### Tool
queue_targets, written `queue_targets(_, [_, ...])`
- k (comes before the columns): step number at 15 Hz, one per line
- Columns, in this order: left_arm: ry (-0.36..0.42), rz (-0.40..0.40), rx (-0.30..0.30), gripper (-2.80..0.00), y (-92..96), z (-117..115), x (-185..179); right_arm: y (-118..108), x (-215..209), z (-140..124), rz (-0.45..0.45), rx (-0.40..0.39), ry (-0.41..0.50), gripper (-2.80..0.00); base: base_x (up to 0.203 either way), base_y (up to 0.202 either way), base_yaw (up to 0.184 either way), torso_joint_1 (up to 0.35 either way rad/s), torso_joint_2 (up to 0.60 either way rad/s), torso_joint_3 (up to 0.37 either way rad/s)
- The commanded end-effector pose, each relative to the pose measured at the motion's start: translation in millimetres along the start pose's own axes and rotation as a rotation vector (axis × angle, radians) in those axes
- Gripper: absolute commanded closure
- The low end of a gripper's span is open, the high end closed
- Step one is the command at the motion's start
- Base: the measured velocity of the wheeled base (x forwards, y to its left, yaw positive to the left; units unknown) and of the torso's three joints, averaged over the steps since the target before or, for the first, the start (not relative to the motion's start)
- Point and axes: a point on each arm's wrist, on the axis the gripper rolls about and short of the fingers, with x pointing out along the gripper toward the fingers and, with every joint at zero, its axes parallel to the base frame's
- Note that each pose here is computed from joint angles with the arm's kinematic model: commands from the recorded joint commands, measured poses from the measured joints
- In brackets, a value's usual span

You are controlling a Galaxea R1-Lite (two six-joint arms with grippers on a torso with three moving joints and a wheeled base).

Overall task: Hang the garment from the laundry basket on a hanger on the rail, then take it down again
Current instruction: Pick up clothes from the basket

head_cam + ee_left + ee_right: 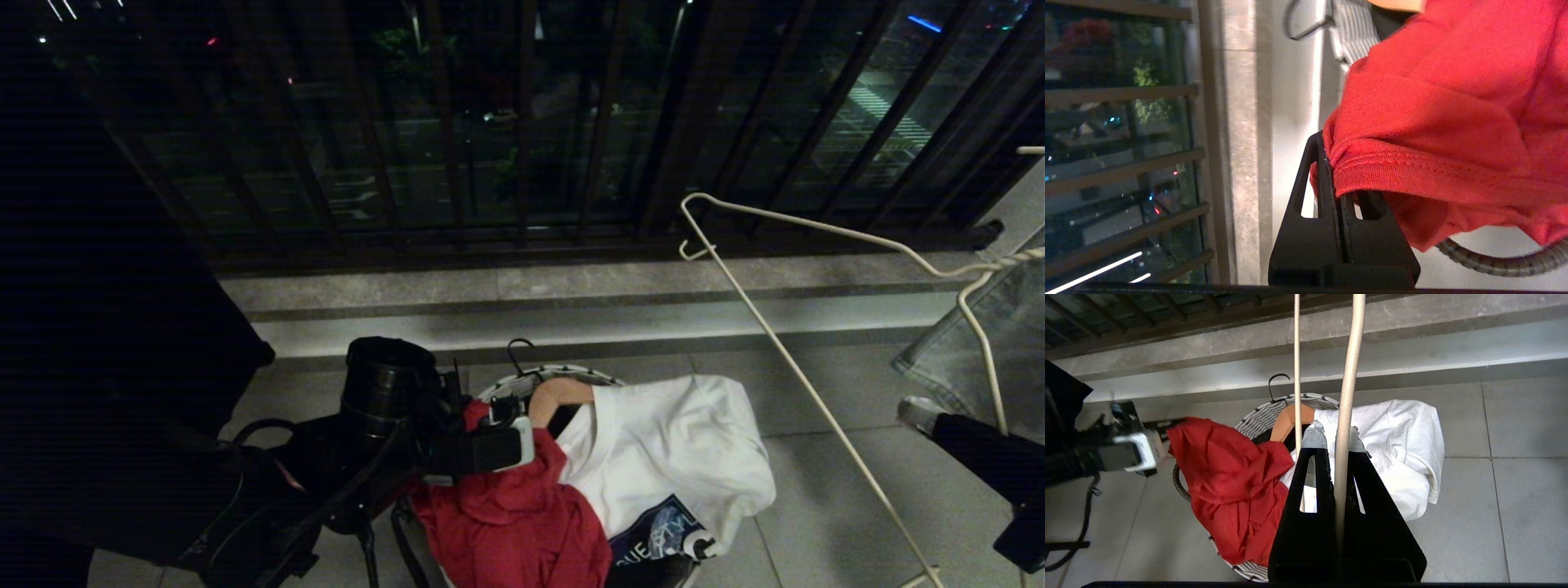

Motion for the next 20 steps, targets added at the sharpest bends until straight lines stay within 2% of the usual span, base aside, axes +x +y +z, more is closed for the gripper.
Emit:
queue_targets(1, [-0.017, 0.04, -0.029, 0.0, 10.5, 3.4, -6.5, 1.1, 4.4, -3.1, -0.007, -0.005, 0.019, 0.0, 0.0, 0.0, 0.0, 0.0, 0.0, 0.0])
queue_targets(11, [-0.005, 0.091, -0.029, 0.0, 17.1, 16.1, -14.1, 0.9, 4.5, -4.1, -0.007, -0.004, 0.023, 0.0, 0.0, 0.0, 0.0, 0.0, 0.0, 0.003])
queue_targets(20, [-0.004, 0.142, 0.005, 0.0, 26.9, 22.7, -32.4, -0.4, -0.2, -1.1, 0.0, 0.0, 0.001, 0.0, 0.0, 0.0, 0.0, 0.003, 0.0, 0.184])
